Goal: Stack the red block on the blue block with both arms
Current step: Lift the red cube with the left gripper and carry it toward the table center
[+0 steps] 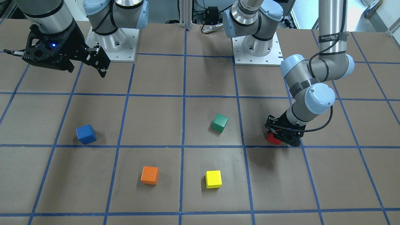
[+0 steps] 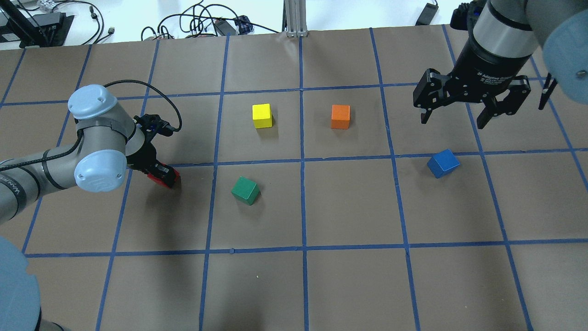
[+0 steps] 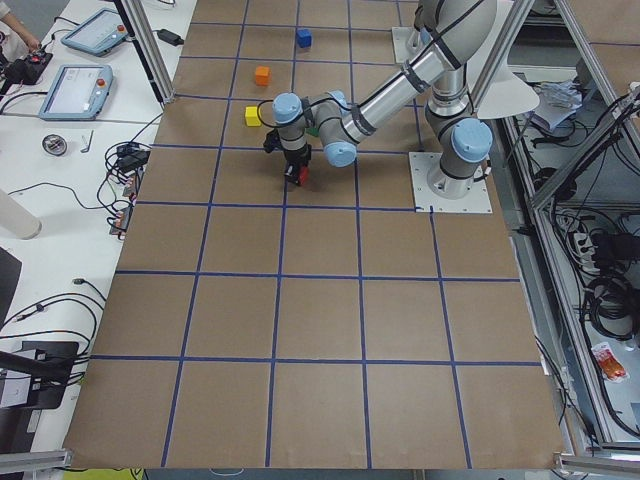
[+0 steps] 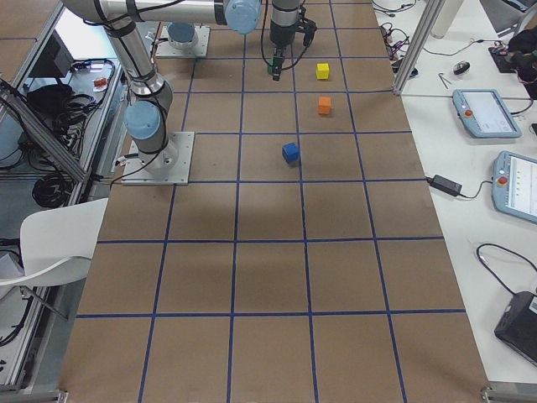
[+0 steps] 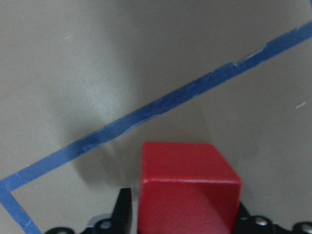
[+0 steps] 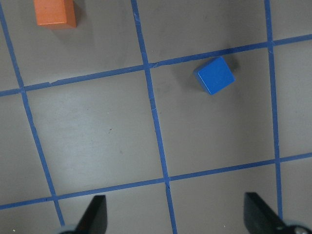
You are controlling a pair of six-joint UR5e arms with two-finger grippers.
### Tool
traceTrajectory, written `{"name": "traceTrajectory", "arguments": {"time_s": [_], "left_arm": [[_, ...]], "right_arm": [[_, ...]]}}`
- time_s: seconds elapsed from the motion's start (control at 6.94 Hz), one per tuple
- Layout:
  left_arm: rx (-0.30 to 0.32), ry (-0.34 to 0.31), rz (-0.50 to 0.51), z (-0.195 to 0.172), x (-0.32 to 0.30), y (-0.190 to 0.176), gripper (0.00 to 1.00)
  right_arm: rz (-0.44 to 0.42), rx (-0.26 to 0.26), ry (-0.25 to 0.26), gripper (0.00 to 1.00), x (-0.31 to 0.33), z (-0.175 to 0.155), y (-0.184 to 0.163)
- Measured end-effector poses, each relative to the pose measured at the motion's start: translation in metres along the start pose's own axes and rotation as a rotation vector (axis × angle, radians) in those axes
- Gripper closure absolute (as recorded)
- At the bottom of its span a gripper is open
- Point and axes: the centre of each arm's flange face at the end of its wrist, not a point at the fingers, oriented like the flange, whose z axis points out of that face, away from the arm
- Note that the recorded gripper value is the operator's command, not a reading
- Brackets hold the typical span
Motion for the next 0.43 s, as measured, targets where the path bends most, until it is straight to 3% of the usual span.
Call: {"name": "traceTrajectory", "arguments": {"time_s": [0.14, 0.43], "left_arm": [[0.018, -0.016, 0.002, -0.007, 0.002, -0.004, 0.86], [0.068, -0.048, -0.023, -0.037, 0.004, -0.023, 0.89]], "right_arm": [[0.0, -0.001, 0.001, 0.0, 0.0, 0.0, 0.0], [-0.001, -0.003, 0.001, 0.0, 0.0, 0.001, 0.0]]}}
